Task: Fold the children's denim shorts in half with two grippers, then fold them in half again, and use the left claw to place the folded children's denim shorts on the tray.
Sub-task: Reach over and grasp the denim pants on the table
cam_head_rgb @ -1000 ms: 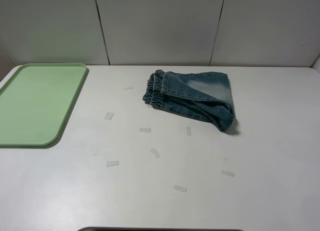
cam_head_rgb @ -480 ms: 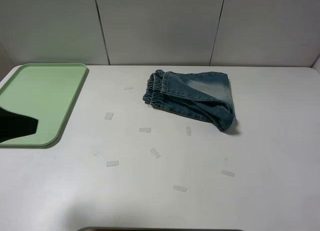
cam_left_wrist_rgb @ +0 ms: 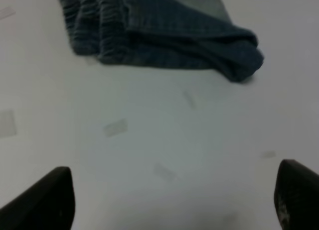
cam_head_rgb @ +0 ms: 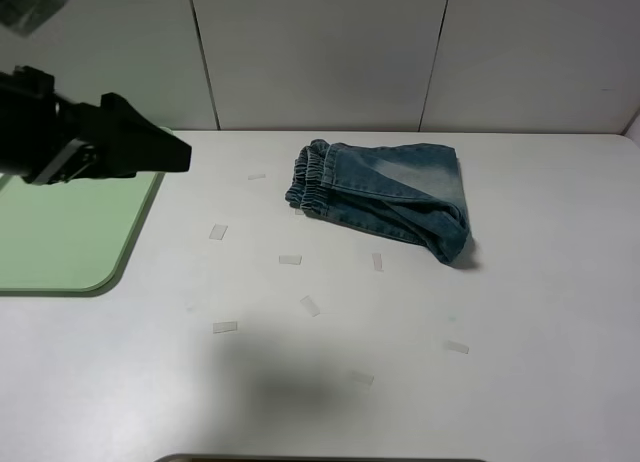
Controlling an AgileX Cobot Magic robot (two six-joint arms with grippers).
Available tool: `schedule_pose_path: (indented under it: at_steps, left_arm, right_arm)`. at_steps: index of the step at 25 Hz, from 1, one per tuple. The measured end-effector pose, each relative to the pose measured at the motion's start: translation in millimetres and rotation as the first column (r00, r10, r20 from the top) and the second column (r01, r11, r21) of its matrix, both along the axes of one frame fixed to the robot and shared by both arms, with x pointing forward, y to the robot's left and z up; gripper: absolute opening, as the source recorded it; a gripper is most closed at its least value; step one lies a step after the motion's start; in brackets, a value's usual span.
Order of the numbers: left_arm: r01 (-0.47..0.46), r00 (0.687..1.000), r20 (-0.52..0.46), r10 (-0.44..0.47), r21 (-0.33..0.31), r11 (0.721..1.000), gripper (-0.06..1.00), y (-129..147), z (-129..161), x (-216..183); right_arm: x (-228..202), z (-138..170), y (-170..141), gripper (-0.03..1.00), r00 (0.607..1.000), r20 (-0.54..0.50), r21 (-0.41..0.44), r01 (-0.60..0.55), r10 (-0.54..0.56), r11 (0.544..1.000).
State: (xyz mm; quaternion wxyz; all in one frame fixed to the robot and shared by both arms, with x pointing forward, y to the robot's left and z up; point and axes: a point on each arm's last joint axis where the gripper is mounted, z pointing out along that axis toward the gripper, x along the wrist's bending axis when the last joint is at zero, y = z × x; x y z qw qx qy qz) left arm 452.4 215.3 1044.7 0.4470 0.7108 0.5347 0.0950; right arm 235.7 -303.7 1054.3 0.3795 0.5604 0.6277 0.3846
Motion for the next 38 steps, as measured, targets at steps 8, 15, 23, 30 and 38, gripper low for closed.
schedule_pose_path:
  at_steps: [8, 15, 23, 30, 38]
  left_arm:
    - [0.051, 0.999, -0.014, -0.052, -0.054, 0.997, 0.79, -17, -4, 45]
    - [0.066, 0.993, -0.089, -0.080, -0.150, 0.986, 0.79, -33, -27, 80]
    - [0.059, 0.985, -0.143, -0.093, -0.227, 0.972, 0.79, -48, -67, 122]
    - [0.068, 0.979, -0.166, -0.115, -0.262, 0.963, 0.79, -54, -93, 162]
    - [0.072, 0.981, -0.169, -0.100, -0.164, 0.984, 0.79, -48, -119, 191]
  right_arm:
    - [0, 0, 0, 0.69, 1.000, 0.000, 0.000, 0.000, 0.000, 1.000]
    - [0, 0, 0, 0.69, 1.000, 0.000, 0.000, 0.000, 0.000, 1.000]
    - [0, 0, 0, 0.69, 1.000, 0.000, 0.000, 0.000, 0.000, 1.000]
    - [0, 0, 0, 0.69, 1.000, 0.000, 0.000, 0.000, 0.000, 1.000]
    - [0, 0, 0, 0.69, 1.000, 0.001, 0.000, 0.000, 0.000, 1.000]
